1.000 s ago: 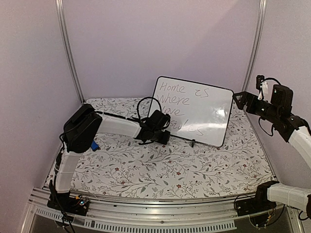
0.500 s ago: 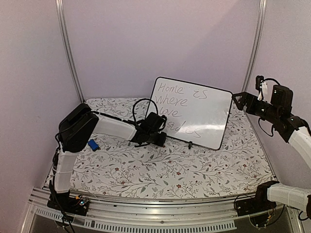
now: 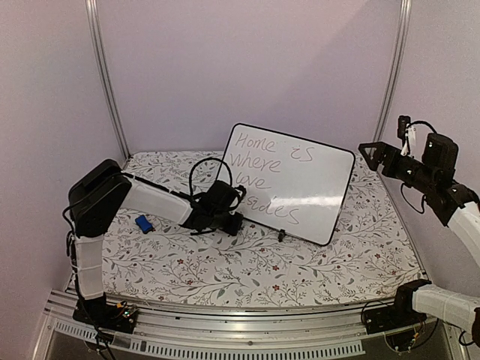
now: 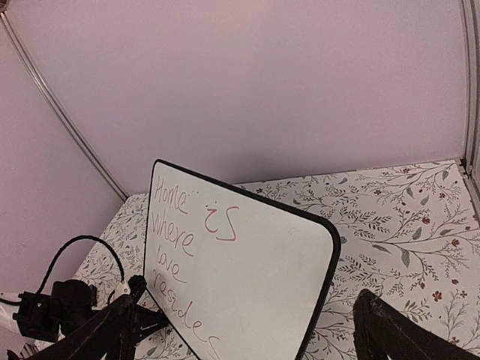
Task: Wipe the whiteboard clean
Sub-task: Move the whiteboard to the center of the board.
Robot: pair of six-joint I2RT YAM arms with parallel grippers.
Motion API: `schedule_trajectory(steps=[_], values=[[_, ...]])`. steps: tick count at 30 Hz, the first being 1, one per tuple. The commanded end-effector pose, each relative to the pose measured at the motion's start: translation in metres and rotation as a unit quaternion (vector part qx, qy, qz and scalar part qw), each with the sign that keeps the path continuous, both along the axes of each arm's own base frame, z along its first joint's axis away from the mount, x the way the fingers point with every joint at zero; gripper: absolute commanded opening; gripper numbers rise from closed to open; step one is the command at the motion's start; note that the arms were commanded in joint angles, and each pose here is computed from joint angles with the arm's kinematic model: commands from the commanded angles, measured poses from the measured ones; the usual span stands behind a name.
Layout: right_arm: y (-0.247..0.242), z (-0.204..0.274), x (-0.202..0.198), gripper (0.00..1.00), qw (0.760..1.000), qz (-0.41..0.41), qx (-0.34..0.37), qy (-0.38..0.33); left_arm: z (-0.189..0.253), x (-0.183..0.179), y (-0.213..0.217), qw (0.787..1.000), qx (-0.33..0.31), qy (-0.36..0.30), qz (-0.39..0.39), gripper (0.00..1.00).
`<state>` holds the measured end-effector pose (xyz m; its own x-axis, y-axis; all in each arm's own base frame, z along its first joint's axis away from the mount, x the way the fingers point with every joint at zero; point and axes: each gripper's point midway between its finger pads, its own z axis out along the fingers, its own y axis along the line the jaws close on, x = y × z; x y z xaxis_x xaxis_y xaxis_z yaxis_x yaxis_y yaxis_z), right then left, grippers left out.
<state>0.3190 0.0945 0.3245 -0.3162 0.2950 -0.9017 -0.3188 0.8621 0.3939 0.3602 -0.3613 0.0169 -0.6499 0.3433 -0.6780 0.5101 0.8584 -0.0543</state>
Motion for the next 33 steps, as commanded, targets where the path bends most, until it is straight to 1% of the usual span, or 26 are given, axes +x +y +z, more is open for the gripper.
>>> schedule_trajectory(steps=[1,10,15,22,27,28,30,31,33], values=[[0.004,0.0,-0.003,0.99,1.0,0.014,0.011,-0.007,0.025,-0.003,-0.001,0.999,-0.028,-0.027,-0.02,0.0],[0.007,0.0,-0.004,0.99,1.0,0.022,0.021,-0.004,0.037,-0.015,0.011,0.998,-0.038,-0.035,-0.025,0.0],[0.008,-0.002,-0.004,0.99,0.999,0.025,0.024,-0.003,0.036,-0.016,0.018,0.999,-0.026,-0.036,-0.018,0.0],[0.008,-0.002,-0.004,0.99,0.999,0.026,0.026,-0.003,0.039,-0.014,0.023,0.999,-0.023,-0.04,-0.007,0.13],[0.008,-0.003,-0.005,0.99,0.999,0.026,0.026,-0.003,0.041,-0.013,0.03,0.999,-0.019,-0.038,0.009,0.31],[0.008,-0.003,-0.005,0.99,0.999,0.026,0.026,-0.003,0.041,-0.014,0.031,0.999,-0.02,-0.037,0.011,0.33],[0.008,-0.005,-0.005,0.99,0.999,0.026,0.026,-0.002,0.041,-0.015,0.033,0.999,-0.019,-0.038,0.017,0.34],[0.008,-0.005,-0.005,0.99,0.999,0.026,0.026,-0.002,0.042,-0.015,0.036,0.999,-0.019,-0.039,0.02,0.37],[0.009,-0.007,-0.004,0.99,0.999,0.027,0.028,0.0,0.043,-0.015,0.041,0.999,-0.017,-0.038,0.029,0.47]])
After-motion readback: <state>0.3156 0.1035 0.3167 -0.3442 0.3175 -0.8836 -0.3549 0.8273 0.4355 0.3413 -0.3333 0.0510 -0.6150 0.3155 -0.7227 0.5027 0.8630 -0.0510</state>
